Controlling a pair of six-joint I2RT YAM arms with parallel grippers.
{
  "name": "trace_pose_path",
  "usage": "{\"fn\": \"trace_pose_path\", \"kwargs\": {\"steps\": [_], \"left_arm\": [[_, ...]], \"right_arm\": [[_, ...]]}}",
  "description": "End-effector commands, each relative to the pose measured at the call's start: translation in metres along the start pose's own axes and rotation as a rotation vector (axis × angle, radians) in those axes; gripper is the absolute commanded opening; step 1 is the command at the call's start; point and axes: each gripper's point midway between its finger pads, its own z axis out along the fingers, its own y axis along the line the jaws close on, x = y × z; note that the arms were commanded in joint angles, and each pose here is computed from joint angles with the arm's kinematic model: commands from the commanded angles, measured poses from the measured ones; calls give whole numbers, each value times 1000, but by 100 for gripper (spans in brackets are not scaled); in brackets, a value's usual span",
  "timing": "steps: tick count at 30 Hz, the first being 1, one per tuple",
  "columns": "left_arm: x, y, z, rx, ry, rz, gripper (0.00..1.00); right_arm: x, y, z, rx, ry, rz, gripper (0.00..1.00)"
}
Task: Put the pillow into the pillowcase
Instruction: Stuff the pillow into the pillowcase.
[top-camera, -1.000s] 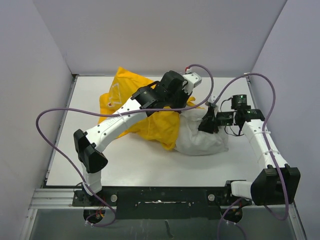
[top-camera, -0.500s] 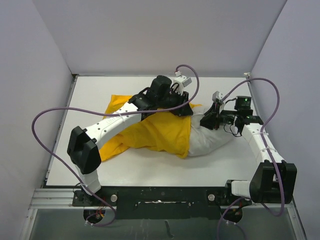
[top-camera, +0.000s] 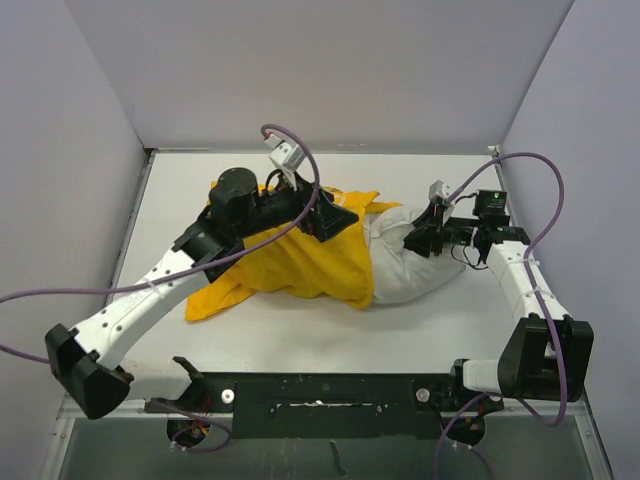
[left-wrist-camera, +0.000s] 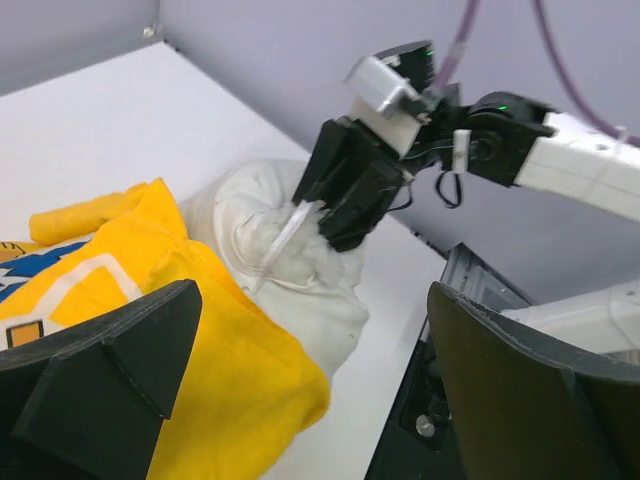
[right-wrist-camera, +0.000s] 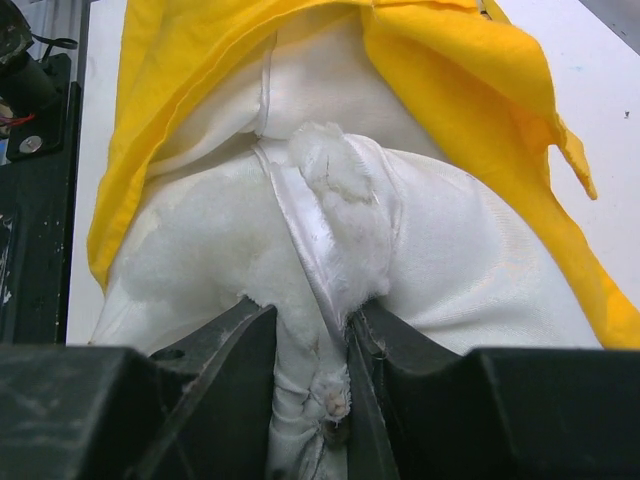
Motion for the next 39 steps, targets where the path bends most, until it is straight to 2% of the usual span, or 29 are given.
{"fn": "trace_pose_path", "kwargs": {"steps": [1, 3, 7, 12, 19, 22, 24, 26, 28, 31, 36, 39], "left_arm": [[-1, -23, -29, 45, -62, -49, 97], [23, -24, -31, -25, -15, -52, 95], [82, -32, -30, -204, 131, 80, 93], [125, -25, -28, -294, 203, 70, 89], [117, -19, -27, -299, 151, 1, 92], [100, -13, -23, -221, 100, -165, 98], [77, -18, -24, -95, -1, -289, 98], [66, -19, -30, -75, -44, -291, 98], [69, -10, -33, -192, 1, -204, 97], [74, -13, -30, -336, 51, -76, 87], [77, -10, -13, -561, 63, 72, 72], [77, 5, -11, -710, 74, 94, 49]], "right_arm": [[17, -8, -1, 42, 49, 34, 26], [18, -8, -2, 44, 54, 33, 26], [16, -8, -2, 44, 56, 23, 26], [14, -8, -3, 41, 54, 26, 26], [12, -6, -3, 34, 53, 26, 26], [10, -5, -3, 32, 50, 20, 26], [10, -4, -3, 26, 46, 24, 26], [11, -4, -2, 24, 46, 30, 26], [11, -4, -2, 23, 46, 34, 26], [12, -4, -2, 23, 46, 35, 26], [14, -5, -2, 28, 50, 44, 26], [14, -6, -3, 30, 47, 45, 26]]}}
